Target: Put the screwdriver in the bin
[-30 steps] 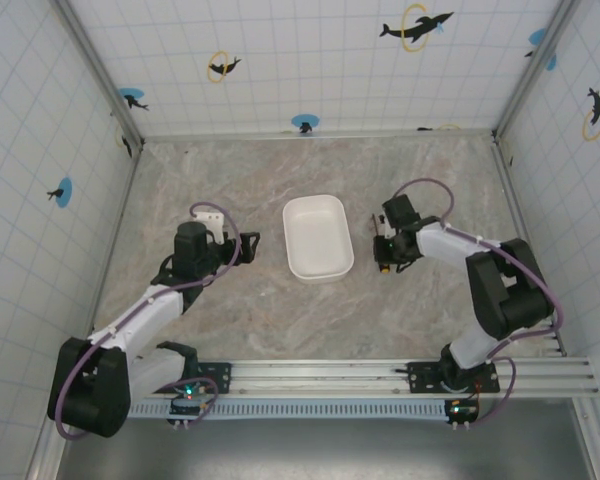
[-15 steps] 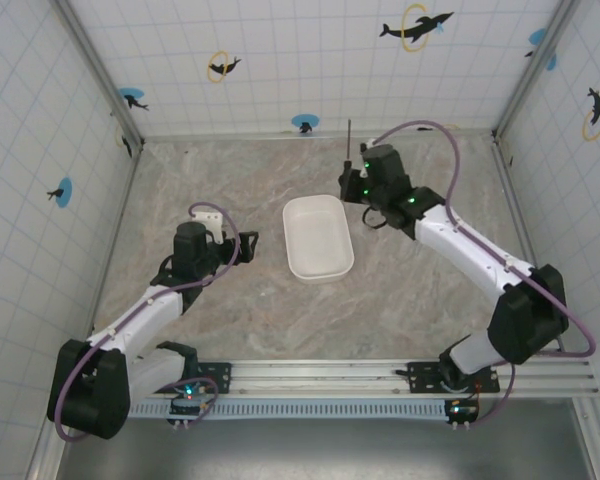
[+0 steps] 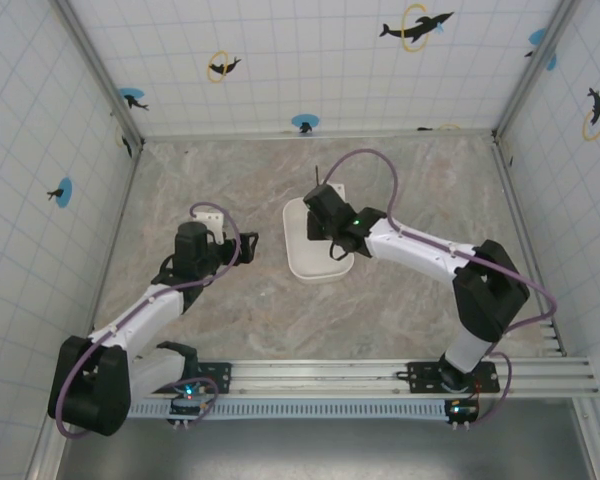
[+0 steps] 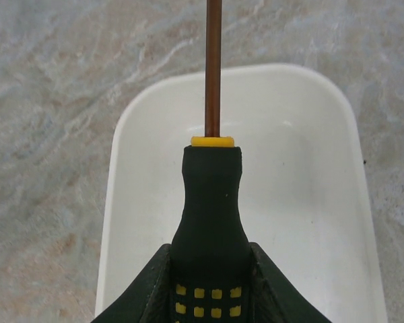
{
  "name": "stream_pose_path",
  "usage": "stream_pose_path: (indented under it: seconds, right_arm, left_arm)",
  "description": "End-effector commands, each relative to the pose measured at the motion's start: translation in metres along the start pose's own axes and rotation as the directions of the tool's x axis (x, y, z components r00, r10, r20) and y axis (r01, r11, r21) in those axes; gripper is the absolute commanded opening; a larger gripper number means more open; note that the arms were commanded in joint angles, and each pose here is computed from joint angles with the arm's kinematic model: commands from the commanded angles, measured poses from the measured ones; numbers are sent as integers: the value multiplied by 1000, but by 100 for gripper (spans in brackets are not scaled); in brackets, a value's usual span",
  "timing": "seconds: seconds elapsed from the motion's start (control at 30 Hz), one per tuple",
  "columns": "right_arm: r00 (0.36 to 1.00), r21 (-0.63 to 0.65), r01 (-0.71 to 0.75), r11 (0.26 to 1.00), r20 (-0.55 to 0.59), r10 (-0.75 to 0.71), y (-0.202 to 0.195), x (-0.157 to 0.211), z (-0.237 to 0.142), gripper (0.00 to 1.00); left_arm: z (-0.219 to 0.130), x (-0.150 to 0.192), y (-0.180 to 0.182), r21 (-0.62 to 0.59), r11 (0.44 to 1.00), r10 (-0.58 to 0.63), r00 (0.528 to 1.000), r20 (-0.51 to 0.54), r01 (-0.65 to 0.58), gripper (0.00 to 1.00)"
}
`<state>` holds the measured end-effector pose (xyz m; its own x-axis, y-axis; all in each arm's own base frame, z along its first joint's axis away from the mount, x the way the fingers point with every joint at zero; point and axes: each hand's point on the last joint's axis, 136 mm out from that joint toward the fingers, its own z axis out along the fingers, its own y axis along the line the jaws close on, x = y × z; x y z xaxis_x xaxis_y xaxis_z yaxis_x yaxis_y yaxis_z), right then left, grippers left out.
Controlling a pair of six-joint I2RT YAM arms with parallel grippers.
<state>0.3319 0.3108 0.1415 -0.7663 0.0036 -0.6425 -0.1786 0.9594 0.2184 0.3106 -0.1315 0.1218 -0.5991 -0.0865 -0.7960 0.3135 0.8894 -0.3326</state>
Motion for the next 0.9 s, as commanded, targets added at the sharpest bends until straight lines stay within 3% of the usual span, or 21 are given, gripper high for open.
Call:
stream_pose_path:
  seconds: [0.0, 0.27, 0.87]
  right_arm:
    - [999, 44, -15, 999, -30, 17, -6, 15, 5, 0]
    - [991, 45, -26, 999, -127, 32, -11, 55, 18, 0]
    - [970, 90, 17, 996, -243, 6, -16, 93, 56, 0]
  left_arm:
    - [1, -6, -1, -1, 1000, 23, 1000, 12, -23, 98]
    - [1, -4, 0, -7, 1000, 21, 1000, 10, -21, 98]
    - [1, -5, -1, -3, 1000, 23, 1000, 10, -23, 98]
